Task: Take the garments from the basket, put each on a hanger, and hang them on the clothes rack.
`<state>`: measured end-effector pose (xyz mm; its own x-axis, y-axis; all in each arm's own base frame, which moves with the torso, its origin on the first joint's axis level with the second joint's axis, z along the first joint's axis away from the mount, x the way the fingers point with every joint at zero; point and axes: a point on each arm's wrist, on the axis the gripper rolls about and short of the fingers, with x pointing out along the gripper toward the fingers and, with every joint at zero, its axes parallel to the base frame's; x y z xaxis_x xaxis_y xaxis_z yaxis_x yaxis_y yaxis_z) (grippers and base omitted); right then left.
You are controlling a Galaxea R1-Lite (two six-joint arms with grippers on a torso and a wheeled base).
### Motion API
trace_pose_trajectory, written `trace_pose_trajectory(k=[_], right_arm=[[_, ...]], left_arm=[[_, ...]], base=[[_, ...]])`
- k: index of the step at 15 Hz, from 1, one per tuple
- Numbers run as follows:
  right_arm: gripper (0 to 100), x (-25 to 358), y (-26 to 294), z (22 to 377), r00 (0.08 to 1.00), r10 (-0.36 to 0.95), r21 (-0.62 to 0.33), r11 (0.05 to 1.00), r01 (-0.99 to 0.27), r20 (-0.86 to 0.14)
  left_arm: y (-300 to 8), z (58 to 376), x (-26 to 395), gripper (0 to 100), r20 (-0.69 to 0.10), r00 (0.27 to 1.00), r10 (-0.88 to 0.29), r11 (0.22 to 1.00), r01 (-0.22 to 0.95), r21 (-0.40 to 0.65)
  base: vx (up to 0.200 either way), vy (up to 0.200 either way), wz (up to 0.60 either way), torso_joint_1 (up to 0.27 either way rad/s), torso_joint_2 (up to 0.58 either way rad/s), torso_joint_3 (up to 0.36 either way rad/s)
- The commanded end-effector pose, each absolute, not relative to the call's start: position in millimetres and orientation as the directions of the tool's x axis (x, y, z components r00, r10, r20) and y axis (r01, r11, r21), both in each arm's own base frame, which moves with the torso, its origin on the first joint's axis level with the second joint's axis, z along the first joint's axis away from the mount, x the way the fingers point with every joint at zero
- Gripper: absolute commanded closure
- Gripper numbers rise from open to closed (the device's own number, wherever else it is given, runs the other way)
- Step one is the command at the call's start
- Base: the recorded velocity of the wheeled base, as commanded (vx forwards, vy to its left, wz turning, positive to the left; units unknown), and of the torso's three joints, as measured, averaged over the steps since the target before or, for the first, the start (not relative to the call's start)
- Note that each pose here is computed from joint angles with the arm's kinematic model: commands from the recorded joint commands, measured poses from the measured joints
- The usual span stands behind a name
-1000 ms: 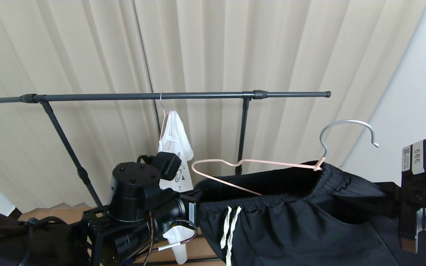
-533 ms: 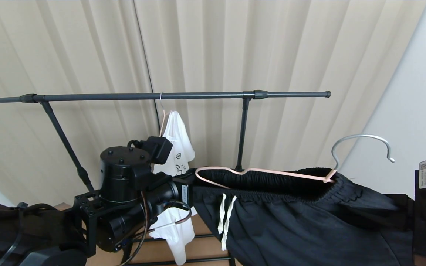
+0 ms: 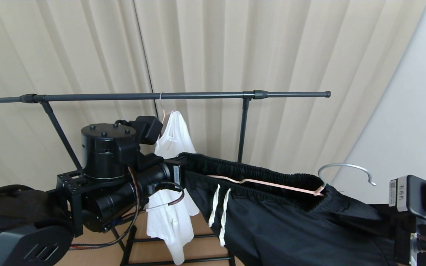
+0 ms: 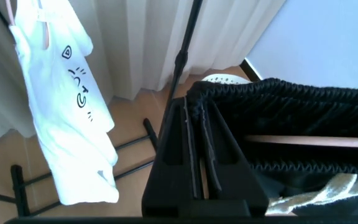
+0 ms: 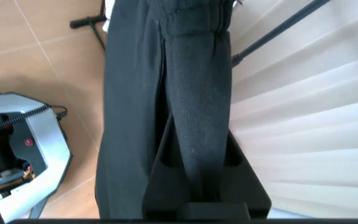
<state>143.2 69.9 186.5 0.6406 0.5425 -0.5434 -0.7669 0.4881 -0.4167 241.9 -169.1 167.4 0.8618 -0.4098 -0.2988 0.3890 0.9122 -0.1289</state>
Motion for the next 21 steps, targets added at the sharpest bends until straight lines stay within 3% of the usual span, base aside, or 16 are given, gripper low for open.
trace_pose_trajectory(k=[1, 13, 17, 21], right_arm=[[100, 152, 74, 178, 0.619, 0.521, -0.396, 0.483, -0.781, -0.587], [100, 186, 84, 158, 0.651, 0.334, -0.424, 0.545, -0.723, -0.681], [100, 199, 99, 163, 0.711, 0.333, -0.352, 0.692, -0.631, -0.620], [100, 205, 118, 167, 0.714, 0.349, -0.253, 0.768, -0.589, -0.607]], left_arm=[[-167, 184, 240, 100, -0.254, 0.874, -0.415, 0.910, 0.392, -0.138], [-164, 226, 223, 100, -0.285, 0.856, -0.432, 0.897, 0.441, -0.036], [-174, 230, 209, 100, -0.325, 0.817, -0.477, 0.864, 0.503, -0.005], [-179, 226, 206, 100, -0.356, 0.797, -0.488, 0.843, 0.536, 0.044]], base=[[0.000, 0.000, 0.00, 0.000, 0.00, 0.000], [0.000, 0.000, 0.00, 0.000, 0.00, 0.000], [0.000, 0.000, 0.00, 0.000, 0.00, 0.000], [0.000, 0.000, 0.00, 0.000, 0.00, 0.000]])
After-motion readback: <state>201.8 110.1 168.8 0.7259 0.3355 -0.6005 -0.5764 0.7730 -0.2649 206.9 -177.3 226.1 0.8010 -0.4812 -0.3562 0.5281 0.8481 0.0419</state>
